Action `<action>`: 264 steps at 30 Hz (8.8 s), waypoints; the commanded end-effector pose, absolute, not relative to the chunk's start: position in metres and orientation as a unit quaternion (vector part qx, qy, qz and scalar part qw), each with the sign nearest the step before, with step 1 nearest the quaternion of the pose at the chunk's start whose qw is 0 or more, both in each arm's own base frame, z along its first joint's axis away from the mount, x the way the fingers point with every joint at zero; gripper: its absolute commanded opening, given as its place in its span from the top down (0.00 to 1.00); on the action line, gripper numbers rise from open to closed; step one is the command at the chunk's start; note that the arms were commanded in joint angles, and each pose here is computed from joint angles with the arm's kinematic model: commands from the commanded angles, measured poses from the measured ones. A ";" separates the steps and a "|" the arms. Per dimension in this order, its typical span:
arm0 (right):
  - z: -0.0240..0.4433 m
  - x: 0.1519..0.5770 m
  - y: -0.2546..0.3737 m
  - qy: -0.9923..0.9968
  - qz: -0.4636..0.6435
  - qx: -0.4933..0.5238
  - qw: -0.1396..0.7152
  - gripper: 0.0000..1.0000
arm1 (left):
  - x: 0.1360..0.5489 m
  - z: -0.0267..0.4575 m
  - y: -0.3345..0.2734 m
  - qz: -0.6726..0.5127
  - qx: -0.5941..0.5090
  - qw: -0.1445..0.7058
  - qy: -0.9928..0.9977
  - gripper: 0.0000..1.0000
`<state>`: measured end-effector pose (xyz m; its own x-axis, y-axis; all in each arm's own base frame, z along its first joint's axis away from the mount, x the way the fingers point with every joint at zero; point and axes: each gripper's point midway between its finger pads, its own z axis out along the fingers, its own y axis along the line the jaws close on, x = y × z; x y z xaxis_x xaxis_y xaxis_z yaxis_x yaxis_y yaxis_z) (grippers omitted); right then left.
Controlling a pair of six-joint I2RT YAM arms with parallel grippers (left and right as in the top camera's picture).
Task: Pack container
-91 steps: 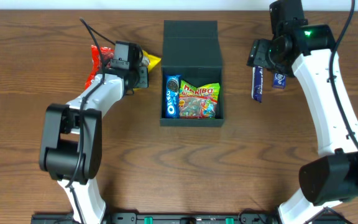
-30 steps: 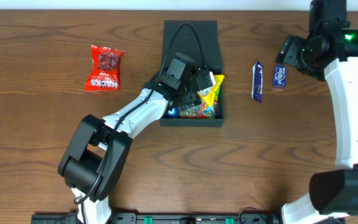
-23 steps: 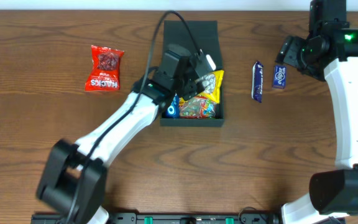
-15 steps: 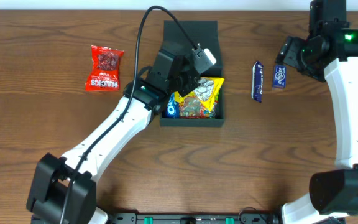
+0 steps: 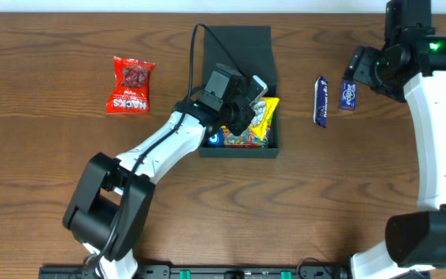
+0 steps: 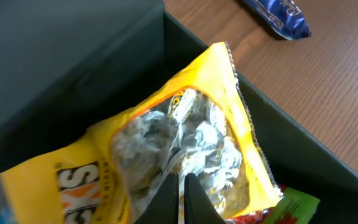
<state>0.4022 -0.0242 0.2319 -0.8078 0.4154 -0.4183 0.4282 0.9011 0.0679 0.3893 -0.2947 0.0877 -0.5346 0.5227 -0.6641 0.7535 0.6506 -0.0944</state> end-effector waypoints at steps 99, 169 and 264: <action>0.238 0.400 -0.036 0.951 -0.035 0.208 0.225 0.10 | 0.503 0.165 -0.028 0.051 0.094 0.440 0.892 0.94; 0.236 0.386 -0.090 0.942 -0.057 0.258 0.209 0.06 | 0.323 0.062 -0.295 -0.091 0.679 0.231 0.691 0.94; 0.236 0.387 -0.089 0.942 -0.053 0.257 0.211 0.04 | 0.396 0.190 -0.174 0.071 0.316 0.364 0.873 0.94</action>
